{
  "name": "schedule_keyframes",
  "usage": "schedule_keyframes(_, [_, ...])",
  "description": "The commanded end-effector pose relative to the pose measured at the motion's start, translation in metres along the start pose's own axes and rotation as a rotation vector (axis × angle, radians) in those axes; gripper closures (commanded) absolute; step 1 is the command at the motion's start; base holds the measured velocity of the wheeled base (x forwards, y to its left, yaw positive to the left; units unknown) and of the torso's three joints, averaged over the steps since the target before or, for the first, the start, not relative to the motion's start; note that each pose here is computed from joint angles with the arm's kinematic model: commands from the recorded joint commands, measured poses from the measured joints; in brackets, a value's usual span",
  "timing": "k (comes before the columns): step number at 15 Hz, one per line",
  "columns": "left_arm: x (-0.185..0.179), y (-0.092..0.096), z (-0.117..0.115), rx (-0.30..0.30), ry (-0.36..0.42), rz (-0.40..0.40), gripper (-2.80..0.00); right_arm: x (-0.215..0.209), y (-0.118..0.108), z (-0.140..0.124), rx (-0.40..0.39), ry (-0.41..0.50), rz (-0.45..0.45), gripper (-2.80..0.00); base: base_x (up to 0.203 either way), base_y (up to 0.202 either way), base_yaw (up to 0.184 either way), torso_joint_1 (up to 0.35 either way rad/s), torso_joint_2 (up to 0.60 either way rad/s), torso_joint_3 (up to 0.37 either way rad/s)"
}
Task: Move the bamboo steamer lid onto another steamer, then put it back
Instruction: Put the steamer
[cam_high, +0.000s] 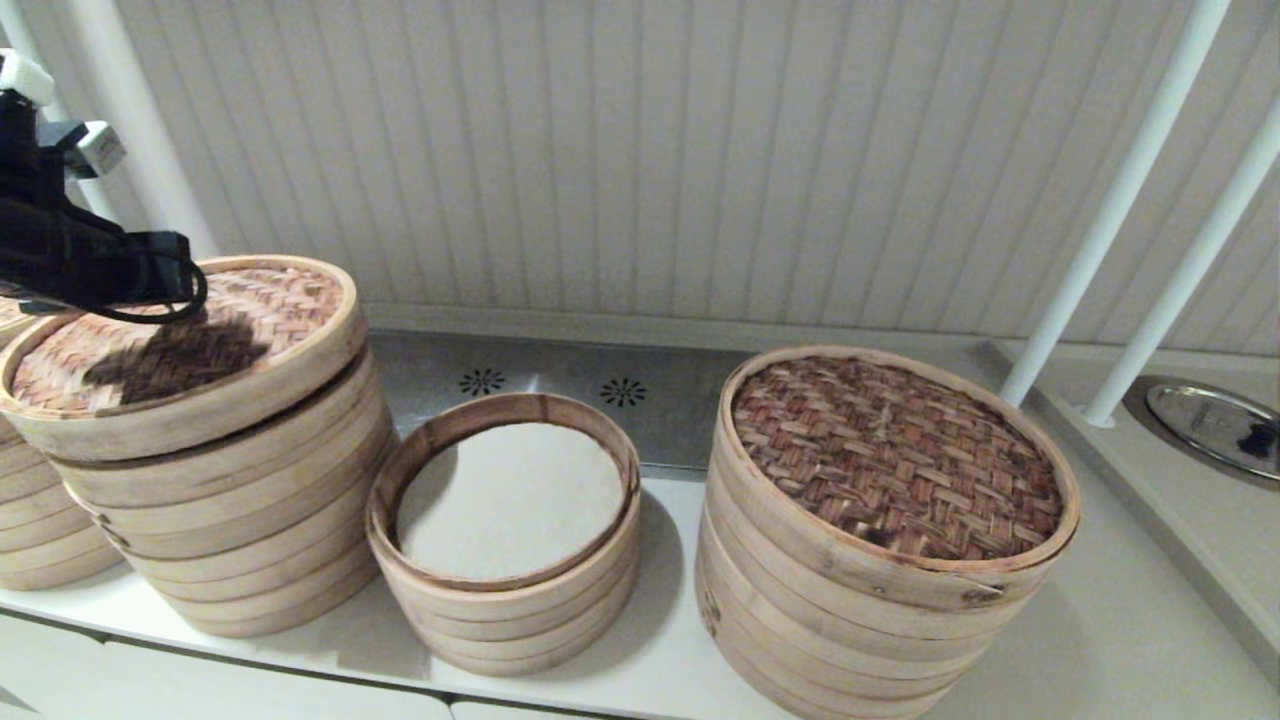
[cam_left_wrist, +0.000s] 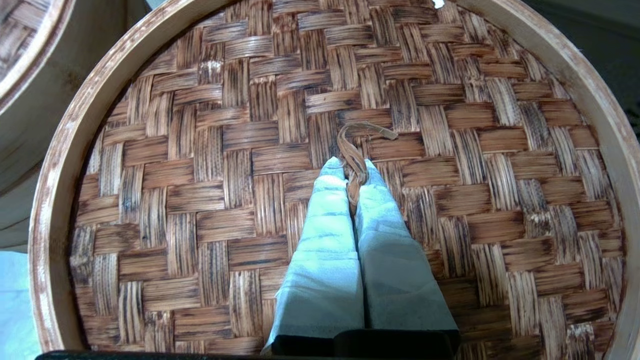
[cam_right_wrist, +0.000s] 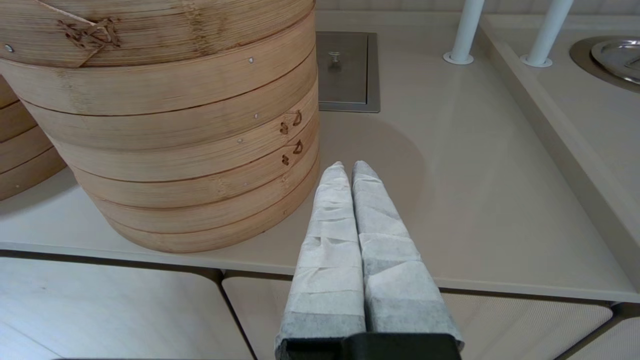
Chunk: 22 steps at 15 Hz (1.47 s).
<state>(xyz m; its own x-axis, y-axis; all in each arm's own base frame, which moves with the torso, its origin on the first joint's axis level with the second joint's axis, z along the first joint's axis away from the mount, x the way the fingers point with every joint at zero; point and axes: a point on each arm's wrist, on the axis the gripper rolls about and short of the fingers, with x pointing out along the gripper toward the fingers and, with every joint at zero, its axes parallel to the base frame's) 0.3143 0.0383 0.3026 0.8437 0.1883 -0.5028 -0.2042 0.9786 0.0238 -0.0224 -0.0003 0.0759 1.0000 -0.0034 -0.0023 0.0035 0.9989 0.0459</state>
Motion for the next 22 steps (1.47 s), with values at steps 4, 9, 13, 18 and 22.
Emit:
schedule_keyframes(4, [0.03, 0.005, -0.004, 0.001, 0.016, 0.025, 0.0, 0.0, 0.0, -0.001, 0.0, 0.002, 0.0, 0.0, 0.0, 0.0, 0.0, 0.0, 0.0, 0.0])
schedule_keyframes(9, [0.037, 0.006, -0.006, 0.003, 0.024, 0.031, 0.0, 0.0, 0.0, -0.001, 0.0, 0.002, 0.0, 0.0, 0.0, 0.0, 0.0, 0.0, 0.0, 0.0])
schedule_keyframes(13, [0.034, 0.005, -0.006, 0.003, 0.028, 0.019, 0.0, 0.0, 0.0, -0.001, 0.0, 0.002, 0.0, 0.0, 0.0, 0.0, 0.0, 0.0, 0.0, 0.0])
schedule_keyframes(18, [0.019, 0.002, -0.005, 0.005, 0.066, -0.075, 0.0, 0.0, 0.0, -0.001, 0.0, 0.002, 0.0, 0.0, 0.0, 0.0, 0.0, 0.0, 0.0, 0.0])
schedule_keyframes(22, [0.021, 0.002, -0.003, 0.001, 0.06, -0.08, 0.0, 0.0, 0.0, -0.001, 0.0, 0.002, 0.0, 0.0, 0.0, 0.0, 0.0, 0.0, 0.0, 0.0])
